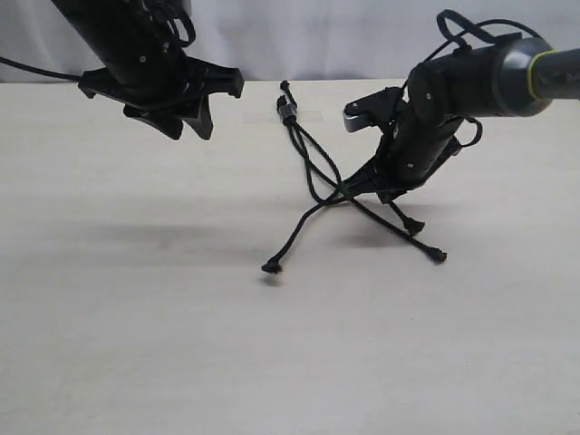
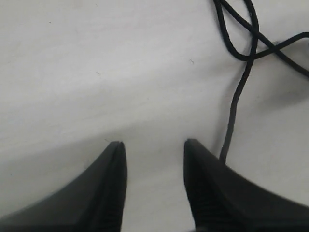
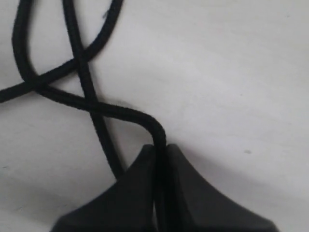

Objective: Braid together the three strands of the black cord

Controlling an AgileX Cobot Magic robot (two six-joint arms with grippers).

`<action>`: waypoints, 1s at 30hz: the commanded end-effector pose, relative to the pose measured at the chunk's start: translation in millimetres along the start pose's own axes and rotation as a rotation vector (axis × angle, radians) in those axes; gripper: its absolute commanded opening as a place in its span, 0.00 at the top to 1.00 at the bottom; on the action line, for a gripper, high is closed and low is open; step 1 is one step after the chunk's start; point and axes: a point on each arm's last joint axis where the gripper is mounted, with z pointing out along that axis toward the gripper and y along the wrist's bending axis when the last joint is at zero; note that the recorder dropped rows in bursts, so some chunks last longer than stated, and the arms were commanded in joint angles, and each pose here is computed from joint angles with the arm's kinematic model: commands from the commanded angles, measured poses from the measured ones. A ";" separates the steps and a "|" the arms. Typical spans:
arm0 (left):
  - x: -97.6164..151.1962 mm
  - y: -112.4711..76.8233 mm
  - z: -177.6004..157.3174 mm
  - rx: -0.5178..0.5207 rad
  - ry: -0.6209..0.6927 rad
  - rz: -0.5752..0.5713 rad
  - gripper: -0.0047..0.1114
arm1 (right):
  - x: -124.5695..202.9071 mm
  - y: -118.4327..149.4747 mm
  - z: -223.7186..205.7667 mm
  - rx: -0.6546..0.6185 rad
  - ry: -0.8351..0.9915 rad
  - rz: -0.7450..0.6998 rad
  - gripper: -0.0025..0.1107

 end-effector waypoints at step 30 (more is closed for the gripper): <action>-4.6 -2.1 -2.9 0.016 -0.069 0.003 0.64 | 17.3 53.1 0.3 -0.452 0.212 -0.041 0.94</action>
